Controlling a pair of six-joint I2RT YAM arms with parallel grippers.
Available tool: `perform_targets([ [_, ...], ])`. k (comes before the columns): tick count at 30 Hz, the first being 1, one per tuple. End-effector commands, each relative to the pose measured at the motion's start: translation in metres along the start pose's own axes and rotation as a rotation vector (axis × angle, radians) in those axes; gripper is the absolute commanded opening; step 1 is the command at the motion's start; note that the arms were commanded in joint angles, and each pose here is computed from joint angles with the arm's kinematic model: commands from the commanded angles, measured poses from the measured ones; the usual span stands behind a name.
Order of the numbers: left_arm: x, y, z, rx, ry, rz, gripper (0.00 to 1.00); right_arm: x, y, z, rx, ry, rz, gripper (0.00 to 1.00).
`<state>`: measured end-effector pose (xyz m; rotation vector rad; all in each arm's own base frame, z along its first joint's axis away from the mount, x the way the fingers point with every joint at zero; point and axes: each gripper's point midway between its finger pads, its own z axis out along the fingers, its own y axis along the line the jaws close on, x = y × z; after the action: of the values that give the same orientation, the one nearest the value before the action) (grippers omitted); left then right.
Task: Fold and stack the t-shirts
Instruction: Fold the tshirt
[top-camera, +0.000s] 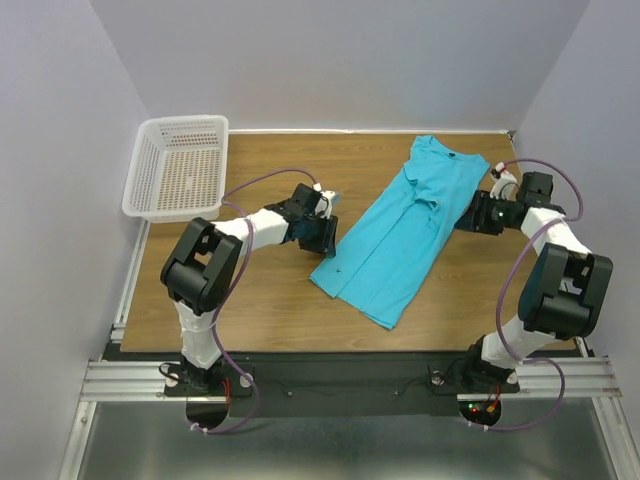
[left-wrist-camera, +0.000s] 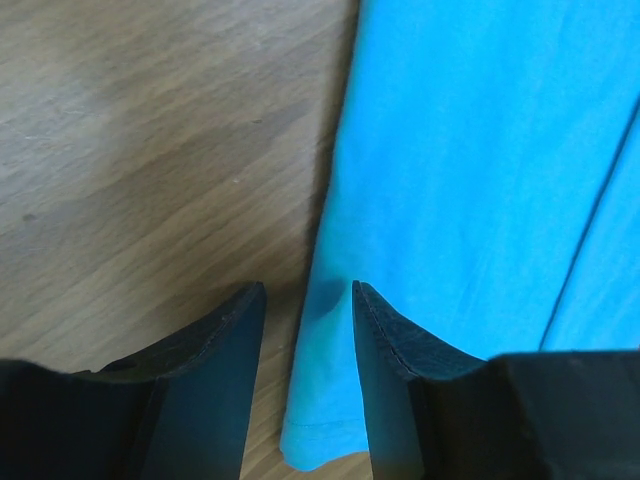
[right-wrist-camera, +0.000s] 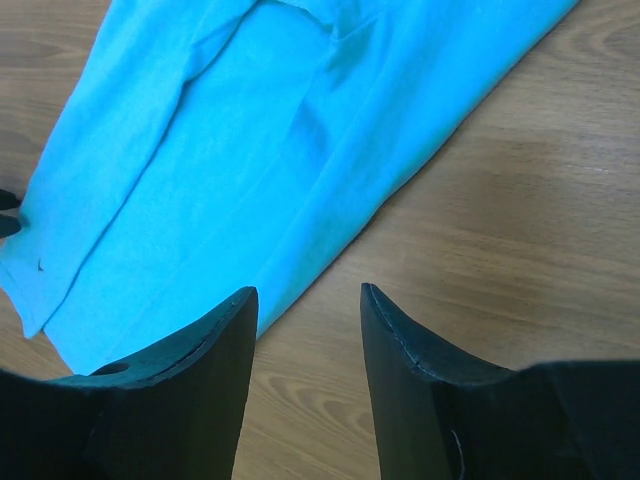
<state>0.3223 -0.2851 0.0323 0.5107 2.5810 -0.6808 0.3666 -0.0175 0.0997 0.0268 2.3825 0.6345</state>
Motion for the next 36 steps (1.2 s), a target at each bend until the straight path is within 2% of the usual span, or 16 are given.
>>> perform_targets([
  [1, 0.034, -0.004, 0.007, 0.007, 0.11, 0.018, 0.49, -0.017, 0.013, -0.016, -0.022, -0.073, -0.061, 0.52],
  [6, 0.05, -0.014, 0.006, 0.031, 0.144, 0.022, 0.32, -0.02, 0.016, -0.02, -0.016, -0.087, -0.068, 0.52],
  [9, 0.064, -0.018, -0.001, 0.045, 0.162, 0.014, 0.11, -0.021, 0.017, -0.021, -0.02, -0.092, -0.069, 0.52],
  [10, 0.068, -0.017, -0.003, 0.036, 0.167, -0.001, 0.0, -0.022, 0.018, -0.021, -0.023, -0.092, -0.069, 0.52],
  [15, 0.094, -0.015, -0.027, 0.016, 0.172, -0.068, 0.0, -0.024, 0.02, -0.022, -0.033, -0.098, -0.075, 0.52],
  [17, 0.095, -0.024, -0.042, 0.04, 0.148, -0.088, 0.0, -0.022, 0.021, -0.022, -0.039, -0.097, -0.076, 0.52],
  [23, 0.132, -0.048, -0.065, 0.107, 0.158, -0.185, 0.0, -0.013, 0.02, -0.018, -0.053, -0.075, -0.075, 0.52],
  [24, 0.131, -0.047, -0.068, 0.098, 0.144, -0.192, 0.05, -0.011, 0.02, -0.017, -0.057, -0.072, -0.074, 0.52],
  [25, 0.124, -0.042, -0.07, 0.054, 0.106, -0.206, 0.25, -0.01, 0.019, -0.015, -0.061, -0.066, -0.074, 0.52],
  [28, 0.081, -0.032, -0.093, -0.053, -0.066, -0.185, 0.59, -0.007, 0.018, -0.012, -0.066, -0.056, -0.075, 0.52],
  [31, 0.022, -0.034, -0.114, -0.057, -0.221, -0.155, 0.64, -0.005, 0.016, -0.006, -0.084, -0.041, -0.066, 0.52],
  [32, 0.01, -0.024, -0.111, -0.076, -0.231, -0.15, 0.64, -0.003, 0.012, -0.001, -0.089, -0.027, -0.053, 0.52],
  [33, -0.019, -0.03, -0.116, -0.045, -0.292, -0.131, 0.64, -0.008, 0.011, 0.001, -0.095, -0.03, -0.053, 0.52],
  [35, -0.046, -0.031, -0.111, -0.006, -0.322, -0.11, 0.64, -0.013, 0.011, 0.005, -0.115, -0.031, -0.048, 0.52],
  [36, -0.072, -0.031, -0.102, 0.035, -0.344, -0.087, 0.64, -0.019, 0.009, 0.01, -0.122, -0.03, -0.038, 0.52],
])
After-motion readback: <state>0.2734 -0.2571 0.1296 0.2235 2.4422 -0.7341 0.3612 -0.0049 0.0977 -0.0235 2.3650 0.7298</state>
